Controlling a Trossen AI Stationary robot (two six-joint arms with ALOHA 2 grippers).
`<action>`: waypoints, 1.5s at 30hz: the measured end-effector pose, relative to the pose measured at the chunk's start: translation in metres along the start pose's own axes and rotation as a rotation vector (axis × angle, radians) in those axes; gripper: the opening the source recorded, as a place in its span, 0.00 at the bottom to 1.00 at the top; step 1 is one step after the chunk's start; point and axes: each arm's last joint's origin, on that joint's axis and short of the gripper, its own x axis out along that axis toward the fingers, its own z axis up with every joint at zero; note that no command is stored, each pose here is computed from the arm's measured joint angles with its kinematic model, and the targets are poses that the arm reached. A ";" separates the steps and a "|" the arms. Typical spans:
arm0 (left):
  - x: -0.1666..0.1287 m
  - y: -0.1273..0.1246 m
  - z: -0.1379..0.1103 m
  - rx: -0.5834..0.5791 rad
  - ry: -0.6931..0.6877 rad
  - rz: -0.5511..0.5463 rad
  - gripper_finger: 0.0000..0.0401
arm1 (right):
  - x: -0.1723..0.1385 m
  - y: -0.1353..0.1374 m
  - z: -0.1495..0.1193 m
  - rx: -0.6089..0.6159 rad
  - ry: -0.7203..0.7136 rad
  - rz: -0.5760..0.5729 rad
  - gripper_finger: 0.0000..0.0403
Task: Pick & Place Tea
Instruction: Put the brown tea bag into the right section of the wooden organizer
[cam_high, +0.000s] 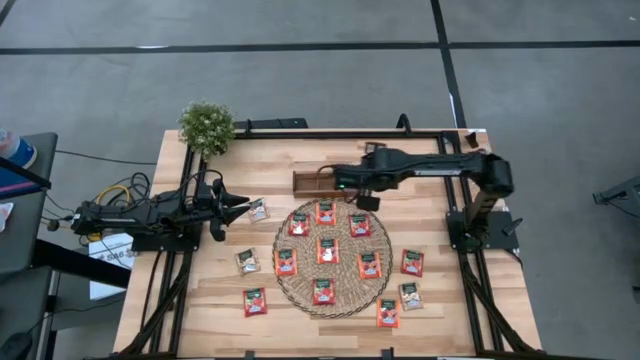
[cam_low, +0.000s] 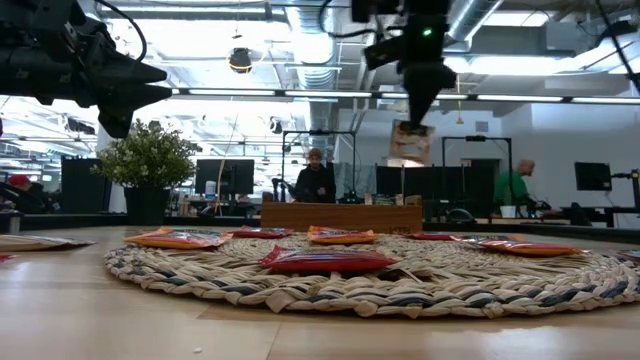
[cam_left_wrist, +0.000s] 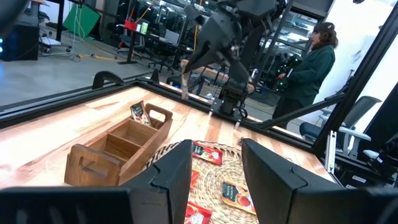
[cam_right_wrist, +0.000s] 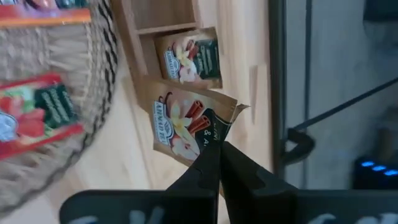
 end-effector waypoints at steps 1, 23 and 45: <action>0.000 0.000 0.000 0.000 0.001 0.000 0.33 | 0.003 0.000 0.006 -0.025 0.000 -0.004 0.00; 0.000 0.000 0.000 0.007 0.005 0.001 0.33 | 0.038 -0.026 0.040 -0.142 -0.017 0.034 0.00; 0.000 0.000 -0.001 0.006 0.012 -0.014 0.33 | 0.087 -0.020 0.049 -0.179 0.074 0.082 0.00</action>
